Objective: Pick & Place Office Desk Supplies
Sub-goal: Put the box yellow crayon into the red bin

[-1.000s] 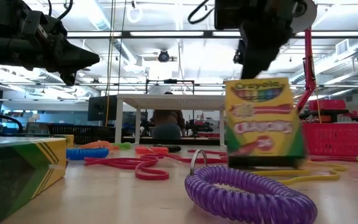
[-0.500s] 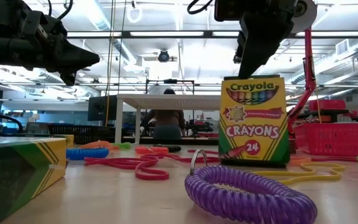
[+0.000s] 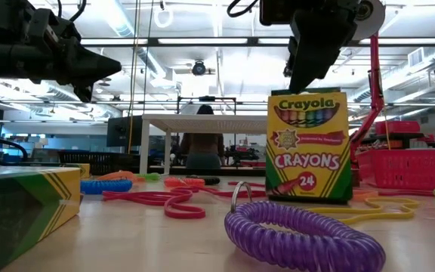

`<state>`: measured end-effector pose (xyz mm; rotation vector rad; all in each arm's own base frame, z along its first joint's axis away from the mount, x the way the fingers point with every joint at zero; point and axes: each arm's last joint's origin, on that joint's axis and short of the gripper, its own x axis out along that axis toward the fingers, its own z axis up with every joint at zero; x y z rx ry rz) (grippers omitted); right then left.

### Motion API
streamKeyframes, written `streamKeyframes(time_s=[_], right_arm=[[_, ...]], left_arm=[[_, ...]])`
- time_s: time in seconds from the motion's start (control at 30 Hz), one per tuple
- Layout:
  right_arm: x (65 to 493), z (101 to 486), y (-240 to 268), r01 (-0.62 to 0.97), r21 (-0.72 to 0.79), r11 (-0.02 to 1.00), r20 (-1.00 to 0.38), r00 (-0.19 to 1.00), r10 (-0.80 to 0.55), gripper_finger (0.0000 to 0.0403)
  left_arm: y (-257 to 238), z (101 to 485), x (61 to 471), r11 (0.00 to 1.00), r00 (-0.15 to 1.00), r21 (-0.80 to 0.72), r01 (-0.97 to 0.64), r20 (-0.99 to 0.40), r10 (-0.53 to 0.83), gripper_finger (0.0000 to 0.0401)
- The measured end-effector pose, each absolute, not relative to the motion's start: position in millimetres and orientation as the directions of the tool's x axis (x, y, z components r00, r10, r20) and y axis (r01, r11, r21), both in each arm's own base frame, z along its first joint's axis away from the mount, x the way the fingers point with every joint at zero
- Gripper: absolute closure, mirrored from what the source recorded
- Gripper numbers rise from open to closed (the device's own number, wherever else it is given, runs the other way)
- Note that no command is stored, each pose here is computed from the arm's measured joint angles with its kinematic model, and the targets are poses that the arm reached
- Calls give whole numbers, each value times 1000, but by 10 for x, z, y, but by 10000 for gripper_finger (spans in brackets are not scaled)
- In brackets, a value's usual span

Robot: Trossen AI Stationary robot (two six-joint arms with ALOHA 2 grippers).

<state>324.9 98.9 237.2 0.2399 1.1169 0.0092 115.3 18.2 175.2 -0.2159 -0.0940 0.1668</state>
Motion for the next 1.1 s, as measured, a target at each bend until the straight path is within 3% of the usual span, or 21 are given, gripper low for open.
streamKeyframes(time_s=[0.47, 0.63, 0.87, 1.1], right_arm=[[3244, 2372, 1031, 103, 204, 973, -885, 444, 139, 402], [3245, 2368, 1022, 127, 184, 975, -886, 451, 109, 382], [3257, 2478, 1008, 194, 153, 969, -889, 455, 49, 309], [3241, 2620, 1116, 281, 201, 938, -885, 462, 52, 178]], left_arm=[[190, 1768, 1150, 947, 975, -274, -170, 91, 202, 366], [193, 1776, 1149, 937, 972, -304, -173, 99, 212, 366], [186, 1778, 1150, 943, 976, -297, -152, 102, 190, 366], [180, 1780, 1151, 949, 980, -285, -132, 104, 168, 366]])
